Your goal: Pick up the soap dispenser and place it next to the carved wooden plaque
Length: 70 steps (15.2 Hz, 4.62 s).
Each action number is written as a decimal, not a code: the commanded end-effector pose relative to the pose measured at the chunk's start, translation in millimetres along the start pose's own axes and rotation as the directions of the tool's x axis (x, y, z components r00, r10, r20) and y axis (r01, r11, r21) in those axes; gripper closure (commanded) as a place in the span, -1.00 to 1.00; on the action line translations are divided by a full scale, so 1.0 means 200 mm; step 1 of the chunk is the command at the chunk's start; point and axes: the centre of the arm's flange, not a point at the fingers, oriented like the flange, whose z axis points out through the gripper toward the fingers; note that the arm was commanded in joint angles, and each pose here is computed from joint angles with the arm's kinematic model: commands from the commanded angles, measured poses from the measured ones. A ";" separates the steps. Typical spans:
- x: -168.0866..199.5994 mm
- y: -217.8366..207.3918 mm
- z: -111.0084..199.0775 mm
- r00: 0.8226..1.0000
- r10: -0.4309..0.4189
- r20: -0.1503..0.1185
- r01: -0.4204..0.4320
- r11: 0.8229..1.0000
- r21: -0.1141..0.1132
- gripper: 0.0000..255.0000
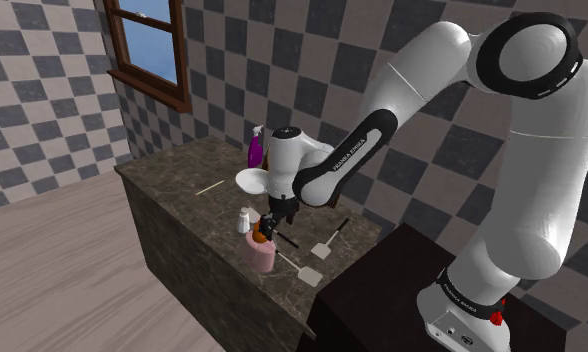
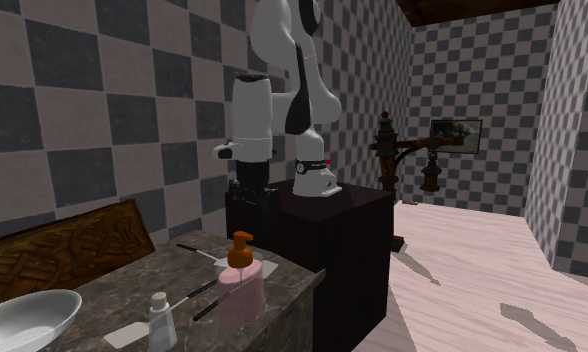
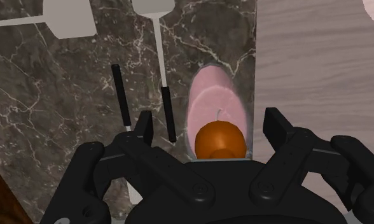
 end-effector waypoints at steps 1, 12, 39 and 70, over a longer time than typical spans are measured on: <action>0.05 -0.05 0.13 1.000 -0.002 0.001 0.002 1.000 -0.001 -1.00; 0.09 -0.10 0.42 1.000 -0.003 0.002 0.003 1.000 -0.001 -1.00; 0.08 -0.08 0.13 1.000 -0.003 0.002 0.003 1.000 -0.001 1.00; 0.05 -0.03 -0.69 1.000 -0.003 0.002 0.003 1.000 -0.001 1.00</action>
